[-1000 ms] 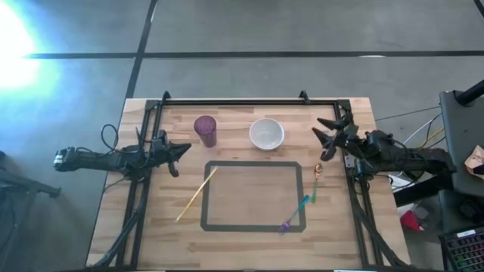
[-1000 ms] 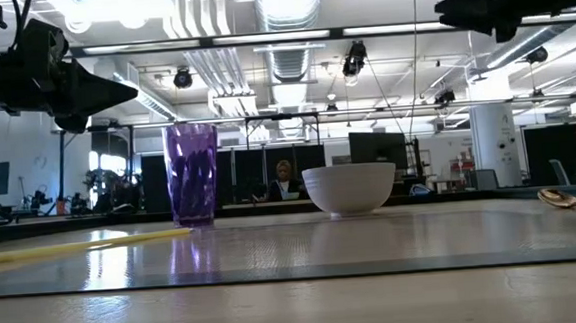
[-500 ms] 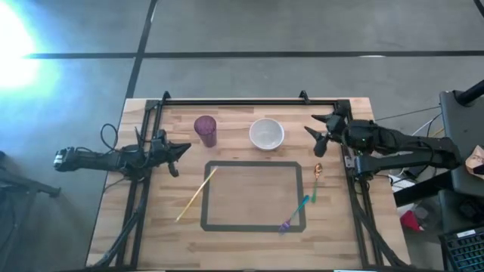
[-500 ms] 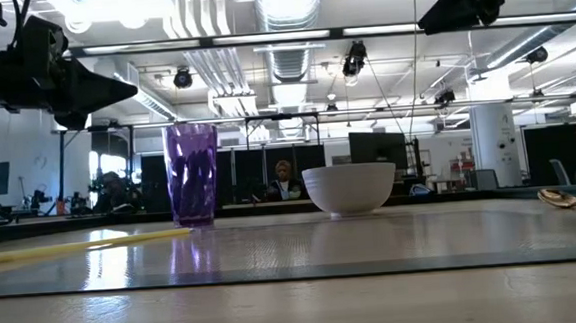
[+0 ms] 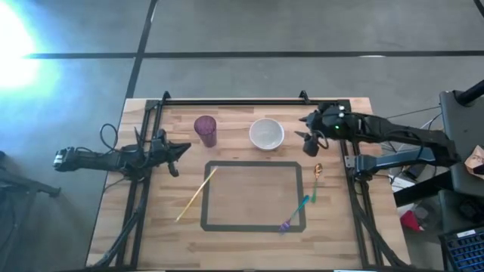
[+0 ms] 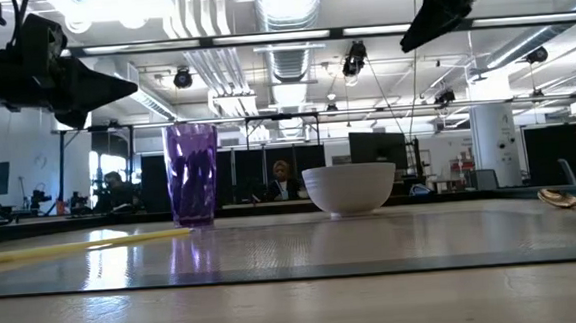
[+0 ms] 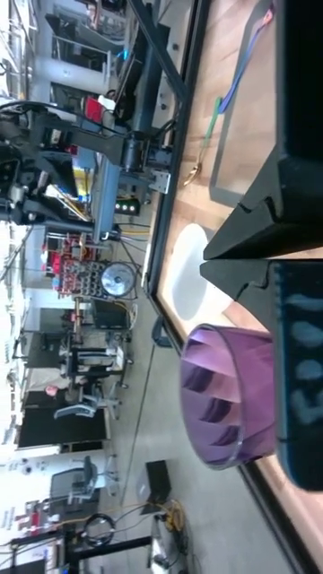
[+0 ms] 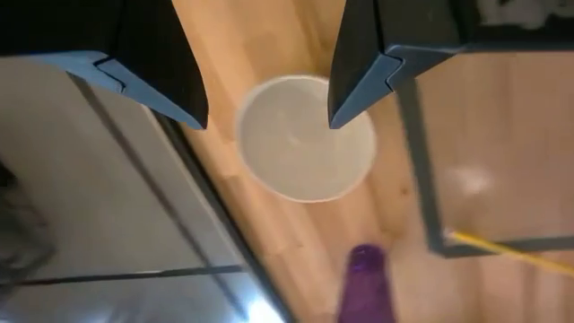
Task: Pick & Place Utensil
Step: Put the white bowl on the transparent mat
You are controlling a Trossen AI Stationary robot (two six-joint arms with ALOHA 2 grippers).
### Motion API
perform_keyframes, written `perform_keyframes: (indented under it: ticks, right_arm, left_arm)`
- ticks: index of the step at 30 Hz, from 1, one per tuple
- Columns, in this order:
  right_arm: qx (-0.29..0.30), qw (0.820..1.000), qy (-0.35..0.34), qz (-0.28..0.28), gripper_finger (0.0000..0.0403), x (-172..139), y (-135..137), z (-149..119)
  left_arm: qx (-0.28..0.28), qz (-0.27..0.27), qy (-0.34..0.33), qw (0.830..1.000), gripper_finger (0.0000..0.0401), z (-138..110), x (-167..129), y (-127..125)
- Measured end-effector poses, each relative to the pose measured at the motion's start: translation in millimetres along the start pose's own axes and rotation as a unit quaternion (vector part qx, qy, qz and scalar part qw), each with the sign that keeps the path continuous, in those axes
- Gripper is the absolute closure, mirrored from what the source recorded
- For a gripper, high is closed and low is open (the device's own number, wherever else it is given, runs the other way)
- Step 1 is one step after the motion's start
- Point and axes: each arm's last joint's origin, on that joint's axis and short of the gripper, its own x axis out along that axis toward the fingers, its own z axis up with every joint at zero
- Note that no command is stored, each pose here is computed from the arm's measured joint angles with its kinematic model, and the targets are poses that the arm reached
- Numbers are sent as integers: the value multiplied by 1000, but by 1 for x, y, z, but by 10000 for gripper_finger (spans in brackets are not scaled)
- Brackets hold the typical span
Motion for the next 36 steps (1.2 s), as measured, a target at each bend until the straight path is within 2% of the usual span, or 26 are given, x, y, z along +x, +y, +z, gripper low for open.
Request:
perform_keyframes:
  ticks: [4,12,21,36]
  right_arm:
    - [-20,999,20,44,174,17,4,9]
    - [-63,993,78,58,174,57,14,15]
    - [-104,978,138,115,179,99,27,9]
    - [-120,963,203,128,182,146,40,0]
  left_arm:
    - [11,0,-5,1000,401,1,0,0]
    - [-1,0,-4,1000,401,1,0,0]
    - [-2,-2,1,1000,401,0,0,0]
    - [-2,-2,1,1000,401,0,0,0]
